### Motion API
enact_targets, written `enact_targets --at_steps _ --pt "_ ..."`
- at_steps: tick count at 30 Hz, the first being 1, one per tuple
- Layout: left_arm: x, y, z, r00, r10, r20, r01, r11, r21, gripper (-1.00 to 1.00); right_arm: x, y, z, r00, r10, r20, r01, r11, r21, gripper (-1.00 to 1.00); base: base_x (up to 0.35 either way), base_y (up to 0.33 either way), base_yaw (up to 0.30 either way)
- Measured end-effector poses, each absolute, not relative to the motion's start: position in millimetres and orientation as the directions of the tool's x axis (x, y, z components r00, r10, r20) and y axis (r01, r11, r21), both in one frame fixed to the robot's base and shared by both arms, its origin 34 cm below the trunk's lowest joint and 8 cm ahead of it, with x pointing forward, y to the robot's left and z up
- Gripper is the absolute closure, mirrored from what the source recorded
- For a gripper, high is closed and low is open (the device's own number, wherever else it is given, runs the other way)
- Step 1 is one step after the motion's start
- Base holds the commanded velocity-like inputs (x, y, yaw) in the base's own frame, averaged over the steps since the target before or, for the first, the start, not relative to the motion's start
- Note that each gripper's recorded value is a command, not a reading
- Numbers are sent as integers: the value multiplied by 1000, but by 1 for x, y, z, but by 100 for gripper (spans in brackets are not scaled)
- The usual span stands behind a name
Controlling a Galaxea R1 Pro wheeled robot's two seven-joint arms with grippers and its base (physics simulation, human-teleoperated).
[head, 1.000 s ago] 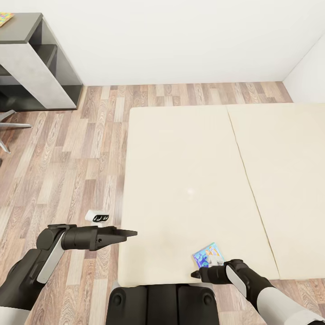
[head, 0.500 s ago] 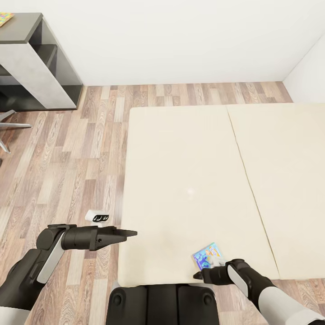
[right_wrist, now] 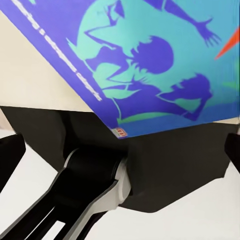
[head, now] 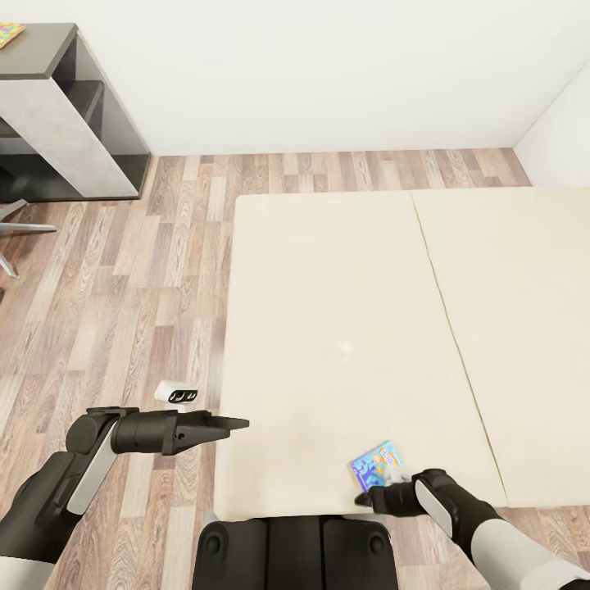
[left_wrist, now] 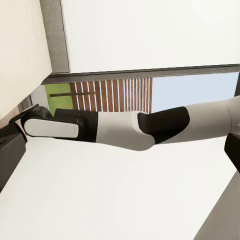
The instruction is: Put all the toys in the child's room - the three board games (two on the bed and one on the table), the two jigsaw puzzles on the table, and the tennis ball on the table - inside the toy box on the table in the child's room.
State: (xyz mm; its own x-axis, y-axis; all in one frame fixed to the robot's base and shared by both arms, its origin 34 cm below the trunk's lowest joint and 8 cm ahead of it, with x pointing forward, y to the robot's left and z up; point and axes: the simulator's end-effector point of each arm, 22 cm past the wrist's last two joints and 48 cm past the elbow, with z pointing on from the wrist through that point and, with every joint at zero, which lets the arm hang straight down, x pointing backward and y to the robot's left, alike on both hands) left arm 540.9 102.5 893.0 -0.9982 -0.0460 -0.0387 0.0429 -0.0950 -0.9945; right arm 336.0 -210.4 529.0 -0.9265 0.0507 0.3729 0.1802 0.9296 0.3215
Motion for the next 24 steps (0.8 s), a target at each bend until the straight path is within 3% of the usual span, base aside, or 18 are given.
enact_targets --at_steps 24 --pt "541 103 893 -998 -47 -39 43 -93 -995 -100 380 -212 522 -951 46 305 139 947 290 -100 0 0 0"
